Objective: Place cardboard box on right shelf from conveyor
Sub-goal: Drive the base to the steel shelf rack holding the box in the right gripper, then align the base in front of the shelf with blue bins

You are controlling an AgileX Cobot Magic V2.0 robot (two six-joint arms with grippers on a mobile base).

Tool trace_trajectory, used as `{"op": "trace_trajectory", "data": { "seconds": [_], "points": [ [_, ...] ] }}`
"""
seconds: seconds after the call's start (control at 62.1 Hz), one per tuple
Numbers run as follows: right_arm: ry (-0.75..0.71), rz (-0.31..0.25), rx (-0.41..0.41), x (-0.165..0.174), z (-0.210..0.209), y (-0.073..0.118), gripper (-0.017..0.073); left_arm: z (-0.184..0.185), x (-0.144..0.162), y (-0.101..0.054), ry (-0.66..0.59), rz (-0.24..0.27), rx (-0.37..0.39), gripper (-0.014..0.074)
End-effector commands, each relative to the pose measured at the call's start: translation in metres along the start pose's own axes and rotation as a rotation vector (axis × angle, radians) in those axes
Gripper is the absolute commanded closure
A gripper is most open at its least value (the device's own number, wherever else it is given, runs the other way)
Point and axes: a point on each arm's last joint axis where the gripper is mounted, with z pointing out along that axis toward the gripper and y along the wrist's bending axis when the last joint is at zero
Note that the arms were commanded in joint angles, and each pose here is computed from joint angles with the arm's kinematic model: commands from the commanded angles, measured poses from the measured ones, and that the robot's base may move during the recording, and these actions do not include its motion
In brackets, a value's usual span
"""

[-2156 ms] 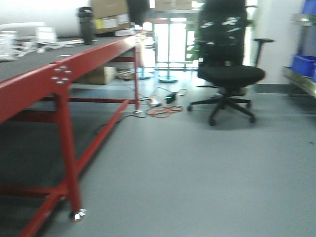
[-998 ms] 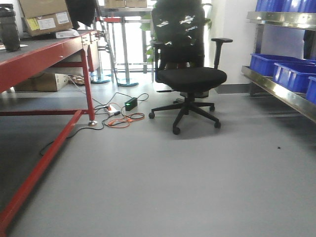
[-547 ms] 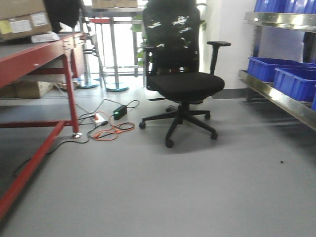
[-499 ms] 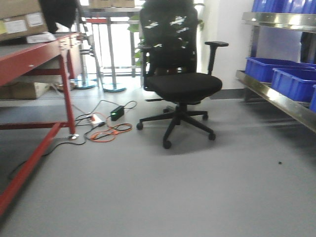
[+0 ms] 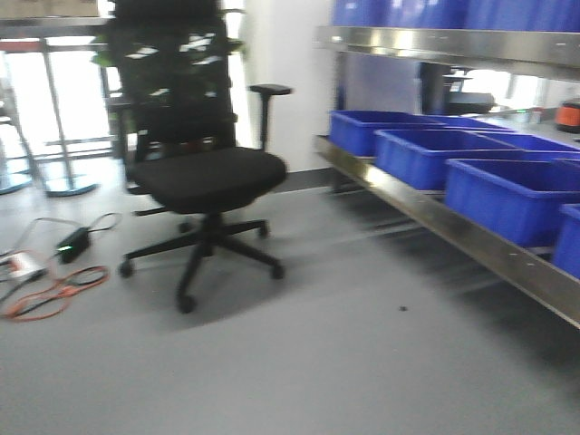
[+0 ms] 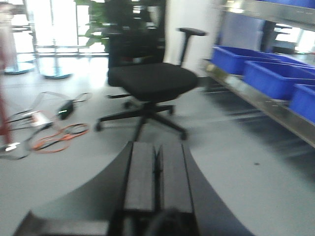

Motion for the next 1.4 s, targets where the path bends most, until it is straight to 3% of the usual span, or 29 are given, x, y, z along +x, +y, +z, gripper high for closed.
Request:
{"op": "trace_trajectory", "data": {
  "seconds": [0.0, 1.384],
  "points": [
    [-0.131, -0.025, -0.004, -0.0193, -0.0013, 0.0008, 0.0518, -0.0009, -0.0087, -0.0002, -0.09, -0.007, 0.004, 0.0713],
    [-0.131, -0.025, -0.004, -0.0193, -0.0013, 0.0008, 0.0518, -0.0009, -0.0087, -0.0002, -0.09, -0.007, 0.004, 0.0713]
  ]
}}
